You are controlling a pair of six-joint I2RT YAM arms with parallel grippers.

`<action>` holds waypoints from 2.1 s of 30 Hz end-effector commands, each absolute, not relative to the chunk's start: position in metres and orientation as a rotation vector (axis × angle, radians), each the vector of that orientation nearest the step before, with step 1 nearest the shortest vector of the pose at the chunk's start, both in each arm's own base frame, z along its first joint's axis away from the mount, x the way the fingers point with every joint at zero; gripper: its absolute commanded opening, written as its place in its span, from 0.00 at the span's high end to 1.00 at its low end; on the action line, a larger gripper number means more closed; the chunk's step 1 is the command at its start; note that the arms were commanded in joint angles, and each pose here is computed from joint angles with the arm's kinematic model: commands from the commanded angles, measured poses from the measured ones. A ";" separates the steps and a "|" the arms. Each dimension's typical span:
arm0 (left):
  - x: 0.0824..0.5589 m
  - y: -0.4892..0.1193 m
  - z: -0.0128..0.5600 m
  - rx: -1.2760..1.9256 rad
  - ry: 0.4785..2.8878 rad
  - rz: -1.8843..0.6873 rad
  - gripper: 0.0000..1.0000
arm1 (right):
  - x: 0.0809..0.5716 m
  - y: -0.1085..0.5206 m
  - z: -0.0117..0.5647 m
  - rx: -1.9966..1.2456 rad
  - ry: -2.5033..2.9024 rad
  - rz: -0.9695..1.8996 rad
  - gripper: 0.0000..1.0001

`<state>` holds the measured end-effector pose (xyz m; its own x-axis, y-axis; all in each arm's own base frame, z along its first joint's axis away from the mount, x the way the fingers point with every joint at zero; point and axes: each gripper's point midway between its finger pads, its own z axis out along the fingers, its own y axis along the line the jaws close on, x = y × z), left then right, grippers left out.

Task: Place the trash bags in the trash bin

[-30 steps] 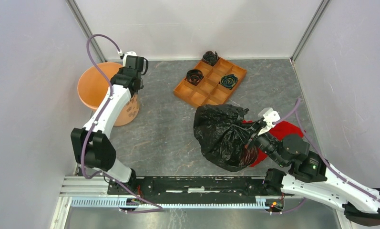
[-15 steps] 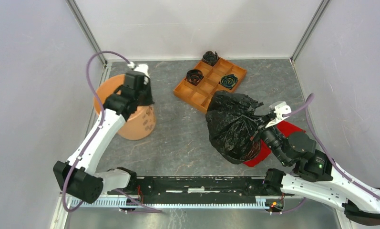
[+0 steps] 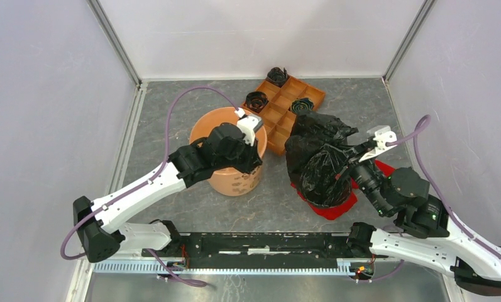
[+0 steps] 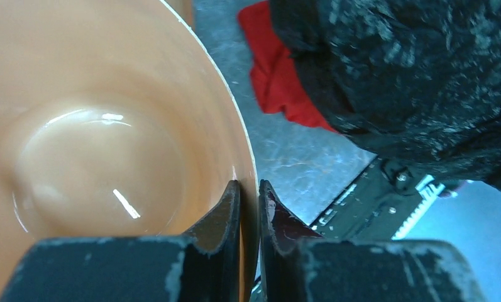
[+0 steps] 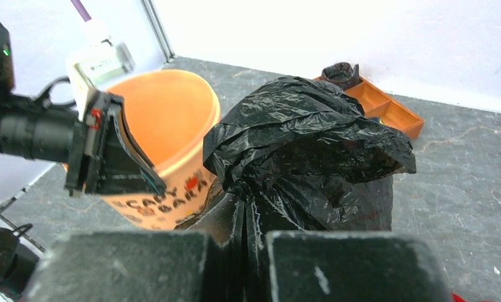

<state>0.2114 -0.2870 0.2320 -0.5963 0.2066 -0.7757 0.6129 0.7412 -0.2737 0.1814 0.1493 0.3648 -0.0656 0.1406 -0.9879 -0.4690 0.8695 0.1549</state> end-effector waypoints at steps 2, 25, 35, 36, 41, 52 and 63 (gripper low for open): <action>0.188 -0.331 0.254 0.616 2.119 -0.974 0.80 | 0.177 0.143 0.397 -0.237 1.514 0.553 0.99; 0.115 -0.135 0.435 0.176 1.292 -1.070 0.12 | 0.183 0.333 0.537 -0.541 1.257 0.966 0.99; 0.143 -0.136 0.445 0.165 1.319 -0.902 0.11 | 0.136 0.362 0.558 -0.696 1.119 1.259 0.99; 0.143 -0.137 0.449 0.174 1.314 -0.897 0.11 | 0.127 0.372 0.562 -0.746 1.096 1.311 0.99; 0.117 -0.134 0.468 0.302 1.239 -0.946 0.07 | 0.102 0.384 0.574 -0.817 1.001 1.468 0.99; 0.125 -0.140 0.473 0.231 1.306 -0.983 0.01 | 0.203 0.310 0.433 -0.537 1.400 0.861 1.00; 0.238 -0.180 0.418 0.027 1.853 -0.385 0.00 | 0.244 0.278 0.399 -0.753 1.525 0.424 1.00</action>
<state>0.2204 -0.1901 0.4495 -0.2325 -0.2974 -0.9260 0.3788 0.8493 -0.3678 0.2294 0.2982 0.3862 -0.0436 -0.0506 -0.9978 -0.7360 0.6769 -0.0021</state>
